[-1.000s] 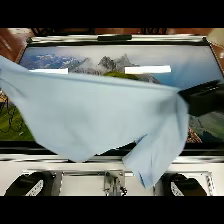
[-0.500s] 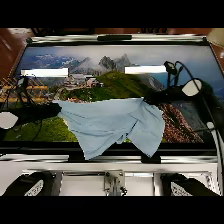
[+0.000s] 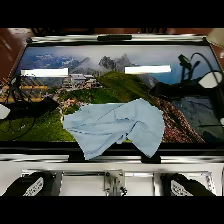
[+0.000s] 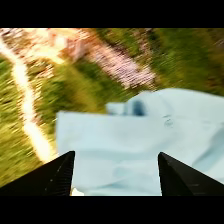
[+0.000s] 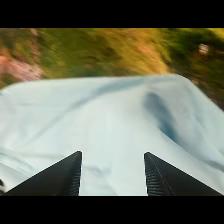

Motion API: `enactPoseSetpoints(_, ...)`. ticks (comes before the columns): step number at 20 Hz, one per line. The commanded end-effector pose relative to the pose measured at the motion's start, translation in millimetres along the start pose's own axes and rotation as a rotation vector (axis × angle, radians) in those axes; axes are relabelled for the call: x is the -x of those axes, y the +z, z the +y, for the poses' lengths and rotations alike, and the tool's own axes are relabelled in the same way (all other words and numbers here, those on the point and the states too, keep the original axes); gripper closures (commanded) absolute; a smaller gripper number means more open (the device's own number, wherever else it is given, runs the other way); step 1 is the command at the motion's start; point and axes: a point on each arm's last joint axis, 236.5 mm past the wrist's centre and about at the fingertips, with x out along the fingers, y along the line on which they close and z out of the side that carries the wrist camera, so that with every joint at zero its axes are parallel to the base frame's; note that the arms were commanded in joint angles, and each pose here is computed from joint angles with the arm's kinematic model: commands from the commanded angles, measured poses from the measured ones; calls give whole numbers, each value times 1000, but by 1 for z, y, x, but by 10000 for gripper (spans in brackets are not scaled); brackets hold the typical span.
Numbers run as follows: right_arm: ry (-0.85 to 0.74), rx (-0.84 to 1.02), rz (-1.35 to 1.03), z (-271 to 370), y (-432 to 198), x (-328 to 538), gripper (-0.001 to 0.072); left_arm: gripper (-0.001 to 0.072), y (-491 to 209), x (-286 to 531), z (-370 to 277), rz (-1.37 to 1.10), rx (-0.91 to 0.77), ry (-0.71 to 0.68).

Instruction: Fold the shirts.

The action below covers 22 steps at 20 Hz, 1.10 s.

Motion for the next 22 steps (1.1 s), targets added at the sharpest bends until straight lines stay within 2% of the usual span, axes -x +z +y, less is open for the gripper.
enactPoseSetpoints(1, -233, -1, 156, -63, -48, 56, 212, 113, -44, 15, 47, 217, 41, 107)
enactPoseSetpoints(4, -269, -43, 207, -80, -62, 69, 212, 113, -104, -8, 50, 371, 82, 81)
enactPoseSetpoints(8, -236, -50, 141, -71, -47, 64, 212, 113, -161, -47, 36, 454, 119, 18)
enactPoseSetpoints(14, -203, -54, 124, -64, -43, 61, 212, 114, -135, -88, 17, 304, 205, -35)
enactPoseSetpoints(15, -203, -54, 124, -64, -43, 61, 212, 132, -131, -91, 17, 282, 209, -34)
enactPoseSetpoints(16, -204, -54, 124, -64, -43, 61, 212, 251, -127, -94, 19, 266, 212, -29)
enactPoseSetpoints(19, -204, -54, 123, -64, -43, 61, 212, 272, -125, -99, 22, 254, 222, -22)
enactPoseSetpoints(21, -217, -52, 126, -67, -44, 62, 212, 386, -127, -101, 23, 263, 230, -21)
enactPoseSetpoints(22, -240, -49, 130, -72, -45, 63, 212, 394, -128, -102, 23, 266, 231, -20)
